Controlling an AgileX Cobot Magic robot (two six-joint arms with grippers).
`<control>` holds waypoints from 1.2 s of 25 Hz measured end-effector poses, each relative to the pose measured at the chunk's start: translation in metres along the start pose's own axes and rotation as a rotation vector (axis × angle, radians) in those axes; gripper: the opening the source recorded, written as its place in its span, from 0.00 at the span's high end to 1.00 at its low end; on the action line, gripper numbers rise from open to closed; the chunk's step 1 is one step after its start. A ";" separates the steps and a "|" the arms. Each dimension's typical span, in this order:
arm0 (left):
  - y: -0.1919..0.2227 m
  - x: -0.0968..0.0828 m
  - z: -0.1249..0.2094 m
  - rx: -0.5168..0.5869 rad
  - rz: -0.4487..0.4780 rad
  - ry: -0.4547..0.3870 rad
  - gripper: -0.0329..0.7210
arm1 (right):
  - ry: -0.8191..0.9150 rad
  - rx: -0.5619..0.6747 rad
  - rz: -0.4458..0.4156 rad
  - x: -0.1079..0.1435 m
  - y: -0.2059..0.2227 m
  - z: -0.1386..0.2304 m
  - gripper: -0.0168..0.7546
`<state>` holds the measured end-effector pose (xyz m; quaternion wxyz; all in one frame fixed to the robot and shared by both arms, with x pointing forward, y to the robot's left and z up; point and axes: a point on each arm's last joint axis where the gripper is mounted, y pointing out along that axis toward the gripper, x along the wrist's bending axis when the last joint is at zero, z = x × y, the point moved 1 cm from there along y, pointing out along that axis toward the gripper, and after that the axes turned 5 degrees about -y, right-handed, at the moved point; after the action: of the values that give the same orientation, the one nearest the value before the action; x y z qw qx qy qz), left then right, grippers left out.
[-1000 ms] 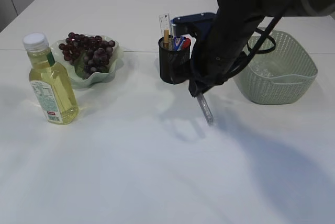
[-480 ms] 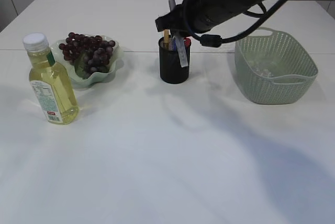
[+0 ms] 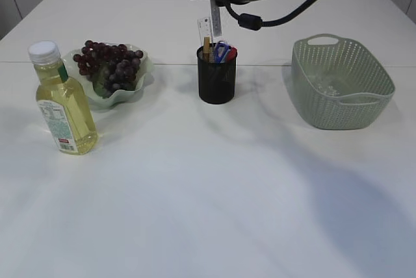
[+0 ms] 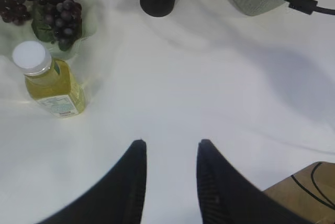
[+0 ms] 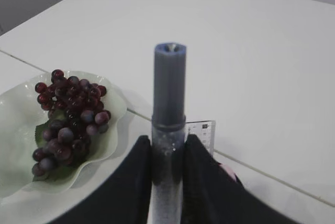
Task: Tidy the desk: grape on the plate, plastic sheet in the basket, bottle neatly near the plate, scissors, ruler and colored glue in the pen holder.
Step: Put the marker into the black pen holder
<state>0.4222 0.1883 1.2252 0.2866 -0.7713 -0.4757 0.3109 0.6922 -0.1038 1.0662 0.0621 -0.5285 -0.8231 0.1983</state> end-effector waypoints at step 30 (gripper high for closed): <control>0.000 0.000 0.000 0.000 0.001 0.000 0.64 | -0.011 -0.112 0.038 -0.009 0.066 0.044 0.75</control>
<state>0.4221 0.1883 1.2252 0.2865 -0.7714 -0.4754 0.3112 0.7383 -0.0992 1.0014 0.0242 -0.5456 -0.8231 0.1558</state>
